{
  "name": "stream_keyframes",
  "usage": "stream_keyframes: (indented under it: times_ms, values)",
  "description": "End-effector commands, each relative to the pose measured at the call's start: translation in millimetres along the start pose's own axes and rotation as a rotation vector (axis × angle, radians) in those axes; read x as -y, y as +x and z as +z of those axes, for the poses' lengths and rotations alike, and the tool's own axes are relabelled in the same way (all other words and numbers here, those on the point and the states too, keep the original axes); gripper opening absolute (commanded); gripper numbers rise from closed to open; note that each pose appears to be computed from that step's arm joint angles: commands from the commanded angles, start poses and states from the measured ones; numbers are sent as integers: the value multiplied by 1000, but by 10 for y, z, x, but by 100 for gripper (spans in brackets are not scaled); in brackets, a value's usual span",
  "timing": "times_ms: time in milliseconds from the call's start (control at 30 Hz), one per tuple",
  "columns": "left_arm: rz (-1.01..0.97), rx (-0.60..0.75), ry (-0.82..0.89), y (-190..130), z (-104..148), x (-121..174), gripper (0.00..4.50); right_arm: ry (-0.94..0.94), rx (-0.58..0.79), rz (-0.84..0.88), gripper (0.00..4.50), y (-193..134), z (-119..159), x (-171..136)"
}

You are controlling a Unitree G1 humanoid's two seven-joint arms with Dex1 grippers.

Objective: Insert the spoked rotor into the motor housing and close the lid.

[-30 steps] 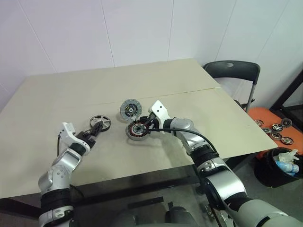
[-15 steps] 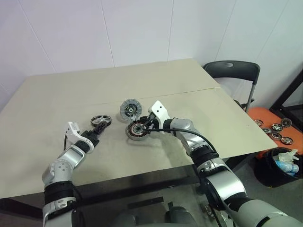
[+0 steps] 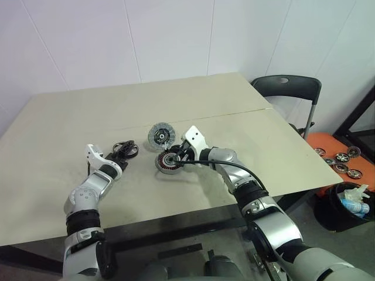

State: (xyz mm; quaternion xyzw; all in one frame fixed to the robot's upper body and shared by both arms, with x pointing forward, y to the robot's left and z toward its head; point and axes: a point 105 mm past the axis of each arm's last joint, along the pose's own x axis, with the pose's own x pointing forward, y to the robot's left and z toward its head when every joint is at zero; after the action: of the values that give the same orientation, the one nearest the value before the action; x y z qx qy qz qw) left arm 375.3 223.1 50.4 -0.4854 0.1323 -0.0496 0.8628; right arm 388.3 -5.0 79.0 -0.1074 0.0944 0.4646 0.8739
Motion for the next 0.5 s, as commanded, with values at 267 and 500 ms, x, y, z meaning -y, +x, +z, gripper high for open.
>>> stream_keyframes:
  times_ms: [267, 500]
  values:
    - [27, 81, -74, -36, 175, -66, 359, -41, 46, -9, 0, 8, 177, 24]
    - [21, 84, -126, -28, 133, -58, 269, -46, 33, -11, 0, -21, 127, 26]
